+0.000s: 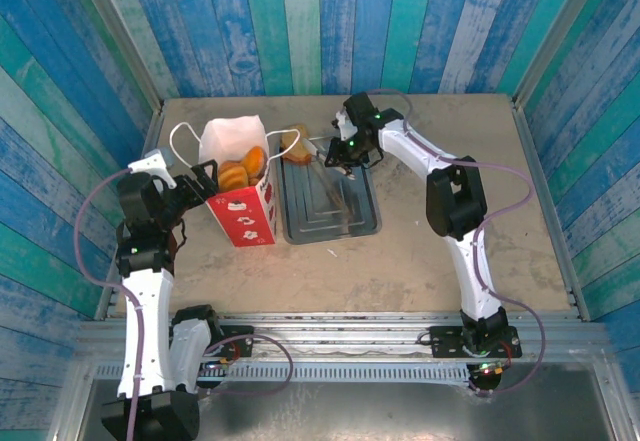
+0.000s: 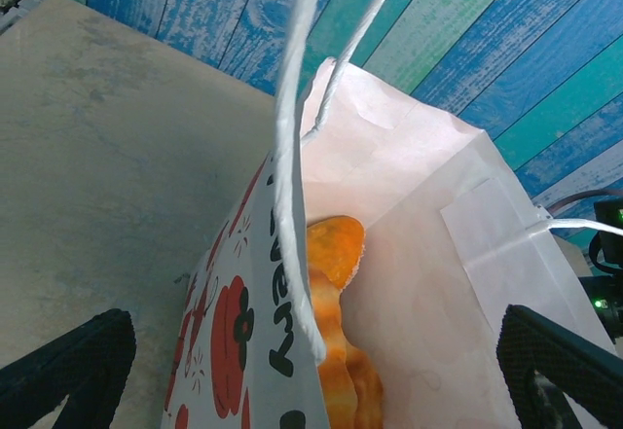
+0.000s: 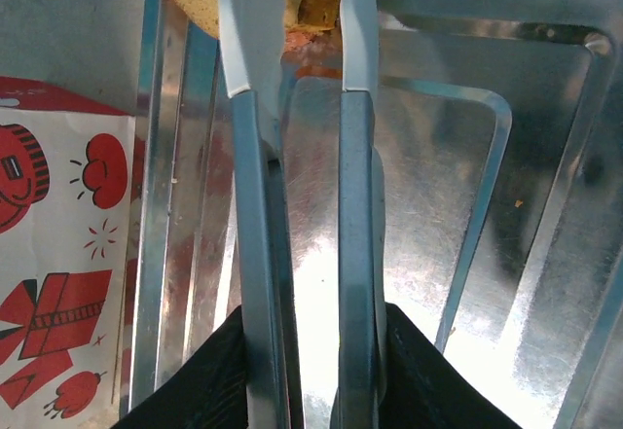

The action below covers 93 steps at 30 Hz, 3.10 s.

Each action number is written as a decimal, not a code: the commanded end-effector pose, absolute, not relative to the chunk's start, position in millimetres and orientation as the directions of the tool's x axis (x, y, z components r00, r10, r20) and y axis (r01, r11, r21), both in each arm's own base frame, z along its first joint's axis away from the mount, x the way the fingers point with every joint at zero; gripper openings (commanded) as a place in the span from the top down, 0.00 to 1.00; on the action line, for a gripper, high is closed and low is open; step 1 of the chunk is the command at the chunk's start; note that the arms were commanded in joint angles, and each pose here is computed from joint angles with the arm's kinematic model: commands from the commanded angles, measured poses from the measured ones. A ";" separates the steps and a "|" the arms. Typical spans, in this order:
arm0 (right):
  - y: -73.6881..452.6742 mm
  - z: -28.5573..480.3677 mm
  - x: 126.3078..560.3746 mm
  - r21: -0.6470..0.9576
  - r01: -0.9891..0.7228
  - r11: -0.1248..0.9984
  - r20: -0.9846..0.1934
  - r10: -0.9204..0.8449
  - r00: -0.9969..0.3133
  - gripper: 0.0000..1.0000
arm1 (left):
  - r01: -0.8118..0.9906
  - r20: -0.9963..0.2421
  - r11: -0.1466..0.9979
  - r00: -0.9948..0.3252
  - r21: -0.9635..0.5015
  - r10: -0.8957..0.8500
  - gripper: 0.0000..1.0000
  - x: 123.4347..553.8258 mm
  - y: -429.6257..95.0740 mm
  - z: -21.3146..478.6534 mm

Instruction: Place the fake bread into the paper bag

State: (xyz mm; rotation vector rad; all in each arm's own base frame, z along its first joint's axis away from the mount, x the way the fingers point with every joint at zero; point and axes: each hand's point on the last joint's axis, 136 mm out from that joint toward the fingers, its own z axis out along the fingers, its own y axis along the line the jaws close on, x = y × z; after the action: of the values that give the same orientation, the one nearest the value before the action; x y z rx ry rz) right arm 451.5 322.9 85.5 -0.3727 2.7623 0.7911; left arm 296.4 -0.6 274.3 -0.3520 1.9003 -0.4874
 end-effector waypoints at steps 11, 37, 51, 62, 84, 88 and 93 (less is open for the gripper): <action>306.1 138.4 432.9 0.444 -0.343 0.828 -0.389 -0.167 -0.906 0.81 | -0.070 -0.825 0.886 -0.336 -0.459 -0.454 0.04 287.1 10.0 287.7; 217.9 282.3 333.5 0.336 -0.373 0.865 -0.637 -0.083 -0.767 0.82 | -0.093 -0.789 0.864 -0.368 -0.495 -0.492 0.05 273.1 5.5 294.5; 224.4 371.7 291.7 0.254 -0.484 0.838 -0.784 -0.115 -0.610 0.82 | 0.030 -0.732 0.819 -0.469 -0.572 -0.494 0.05 293.7 -19.9 299.5; 302.8 410.3 272.3 0.143 -0.643 0.753 -0.841 -0.251 -0.480 0.82 | 0.031 -0.719 0.815 -0.491 -0.579 -0.492 0.18 306.6 -13.8 298.6; 400.3 340.2 267.3 -0.071 -0.735 0.674 -0.718 -0.546 -0.431 0.81 | 0.002 -0.720 0.831 -0.499 -0.557 -0.482 0.57 301.8 -0.7 281.7; 408.3 325.5 267.3 -0.086 -0.746 0.661 -0.692 -0.578 -0.433 0.81 | 0.001 -0.719 0.831 -0.502 -0.556 -0.480 0.62 301.1 -0.6 278.7; 414.4 305.6 266.9 -0.088 -0.759 0.645 -0.651 -0.614 -0.447 0.80 | 0.004 -0.730 0.836 -0.489 -0.548 -0.476 0.66 298.0 -0.4 279.2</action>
State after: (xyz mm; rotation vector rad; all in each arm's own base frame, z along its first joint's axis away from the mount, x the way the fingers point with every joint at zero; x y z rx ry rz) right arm 267.0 410.7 302.3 -1.0486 2.2219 0.2924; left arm 302.4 -0.8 274.5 -0.3770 2.0371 -0.6239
